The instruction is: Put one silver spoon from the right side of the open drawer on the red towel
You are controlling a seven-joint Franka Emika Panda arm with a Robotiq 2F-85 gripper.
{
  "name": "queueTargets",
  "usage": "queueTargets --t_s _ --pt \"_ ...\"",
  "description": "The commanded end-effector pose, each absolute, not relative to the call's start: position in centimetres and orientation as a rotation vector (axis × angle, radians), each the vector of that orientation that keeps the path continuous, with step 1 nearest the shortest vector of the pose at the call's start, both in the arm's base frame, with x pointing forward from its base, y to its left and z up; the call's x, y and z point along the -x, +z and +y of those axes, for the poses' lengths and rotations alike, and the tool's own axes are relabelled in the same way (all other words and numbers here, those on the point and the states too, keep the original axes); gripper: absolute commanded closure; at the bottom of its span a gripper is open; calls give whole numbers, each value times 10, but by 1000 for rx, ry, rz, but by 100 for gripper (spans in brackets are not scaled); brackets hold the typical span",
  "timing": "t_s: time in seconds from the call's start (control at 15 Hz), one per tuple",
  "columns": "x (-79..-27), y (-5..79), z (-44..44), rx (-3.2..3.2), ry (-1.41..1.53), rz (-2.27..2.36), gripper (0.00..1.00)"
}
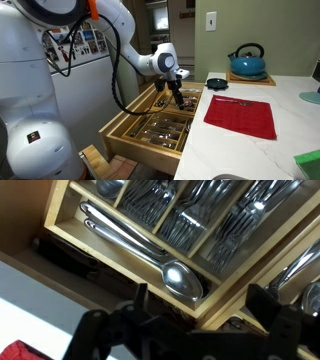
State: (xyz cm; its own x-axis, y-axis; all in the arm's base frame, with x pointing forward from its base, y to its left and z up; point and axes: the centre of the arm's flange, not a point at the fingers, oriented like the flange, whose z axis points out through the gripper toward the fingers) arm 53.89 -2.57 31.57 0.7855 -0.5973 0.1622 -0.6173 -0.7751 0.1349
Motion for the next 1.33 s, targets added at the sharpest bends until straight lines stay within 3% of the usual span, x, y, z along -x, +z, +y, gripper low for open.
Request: queueTargets --t_s 0.0,0.67,0.87,1.0,1.07,1.13,1.27 --pt "-560 282 -38 -2757 155 -946 0" --pt "-597 234 -52 -2730 174 -893 1" --pt "-608 225 -50 -2723 179 -892 18" --pt "-615 219 -48 -2717 182 -889 19" --pt "-618 216 -46 -2716 184 -881 27" --pt "-620 213 -44 -2712 187 -877 24" --pt "-624 209 -42 -2708 181 -873 34"
